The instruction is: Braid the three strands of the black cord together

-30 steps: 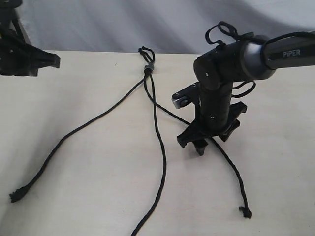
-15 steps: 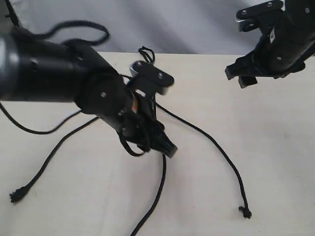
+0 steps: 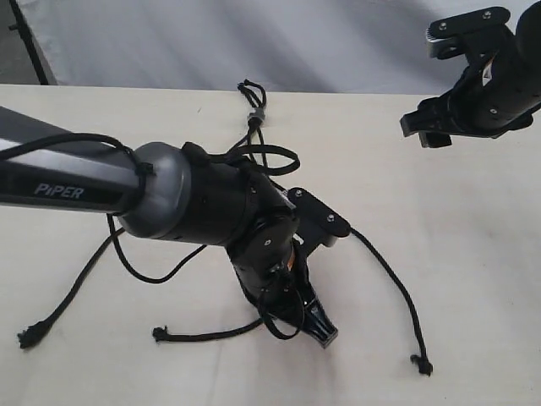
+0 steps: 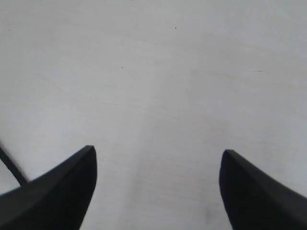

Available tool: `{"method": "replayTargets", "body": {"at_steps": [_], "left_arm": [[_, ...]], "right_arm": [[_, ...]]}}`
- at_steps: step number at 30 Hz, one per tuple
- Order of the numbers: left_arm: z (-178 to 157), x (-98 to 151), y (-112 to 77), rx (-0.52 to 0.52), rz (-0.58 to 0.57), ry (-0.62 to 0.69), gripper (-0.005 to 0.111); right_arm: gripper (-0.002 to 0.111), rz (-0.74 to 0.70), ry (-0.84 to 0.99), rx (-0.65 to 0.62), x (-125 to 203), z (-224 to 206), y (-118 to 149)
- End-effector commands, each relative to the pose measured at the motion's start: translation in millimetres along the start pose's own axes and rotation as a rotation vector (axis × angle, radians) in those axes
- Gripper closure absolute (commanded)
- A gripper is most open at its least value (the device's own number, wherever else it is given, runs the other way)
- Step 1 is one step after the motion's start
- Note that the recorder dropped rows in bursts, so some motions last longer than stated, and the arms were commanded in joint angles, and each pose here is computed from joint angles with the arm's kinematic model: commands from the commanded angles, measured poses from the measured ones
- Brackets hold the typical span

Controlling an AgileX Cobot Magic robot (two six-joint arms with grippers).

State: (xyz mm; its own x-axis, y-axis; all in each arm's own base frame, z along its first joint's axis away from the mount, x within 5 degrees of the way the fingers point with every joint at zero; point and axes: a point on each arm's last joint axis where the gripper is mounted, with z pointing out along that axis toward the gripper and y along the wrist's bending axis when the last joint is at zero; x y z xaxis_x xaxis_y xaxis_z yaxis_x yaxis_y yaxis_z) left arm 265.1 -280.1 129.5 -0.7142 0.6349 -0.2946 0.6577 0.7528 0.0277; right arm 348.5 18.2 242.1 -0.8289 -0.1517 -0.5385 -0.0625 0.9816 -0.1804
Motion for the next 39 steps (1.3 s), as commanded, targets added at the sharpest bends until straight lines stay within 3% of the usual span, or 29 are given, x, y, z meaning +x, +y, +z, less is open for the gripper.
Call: {"method": "replayTargets", "body": {"at_steps": [1,3,5,7,10,12,16,20,21,23,26,29,32,35,39], "left_arm": [[-46,-12,37.6,-0.18,0.07,-0.007,0.106],[-74,-10,84.4,-0.37,-0.057,-0.026,0.106],[-88,1,132.4,-0.495,-0.167,0.005,0.106],[-90,15,173.3,-0.529,-0.271,0.033,0.106],[-79,39,212.3,-0.526,-0.366,0.045,0.106],[-62,56,227.1,-0.487,-0.402,0.027,0.106],[-18,79,223.4,-0.393,-0.37,0.012,0.106],[3,94,208.6,-0.303,-0.468,0.088,0.106],[5,94,191.7,-0.216,-0.491,0.143,0.106],[8,89,162.9,-0.074,-0.42,0.198,0.106],[9,72,99.2,0.165,-0.199,0.212,0.106],[-2,56,57.1,0.23,-0.01,0.149,0.106],[-31,39,61.6,0.161,-0.023,0.019,0.106],[-71,32,87.9,0.079,-0.092,-0.136,0.106],[-97,43,129.8,0.019,-0.208,-0.195,0.106]], "right_arm": [[0.04,0.003,-0.014,0.007,0,-2,-3],[0.04,0.003,-0.014,0.007,0,-2,-3],[0.04,0.003,-0.014,0.007,0,-2,-3],[0.04,0.007,-0.013,0.004,0,-2,-3],[0.04,0.007,-0.019,0.003,-1,-2,-3],[0.04,0.008,-0.033,0.0,-2,-2,-2],[0.04,0.01,-0.031,-0.001,-2,-2,-2],[0.04,0.01,-0.031,-0.001,-2,-2,-2],[0.04,0.01,-0.036,-0.002,-2,-2,-2],[0.04,0.01,-0.046,-0.004,-3,-3,-2],[0.04,0.01,-0.057,-0.006,-4,-3,-2],[0.04,0.01,-0.053,-0.005,-4,-3,-2],[0.04,0.01,-0.053,-0.005,-4,-3,-2],[0.04,0.01,-0.053,-0.005,-4,-3,-2],[0.04,0.008,-0.053,-0.007,-4,-3,-1]]}}
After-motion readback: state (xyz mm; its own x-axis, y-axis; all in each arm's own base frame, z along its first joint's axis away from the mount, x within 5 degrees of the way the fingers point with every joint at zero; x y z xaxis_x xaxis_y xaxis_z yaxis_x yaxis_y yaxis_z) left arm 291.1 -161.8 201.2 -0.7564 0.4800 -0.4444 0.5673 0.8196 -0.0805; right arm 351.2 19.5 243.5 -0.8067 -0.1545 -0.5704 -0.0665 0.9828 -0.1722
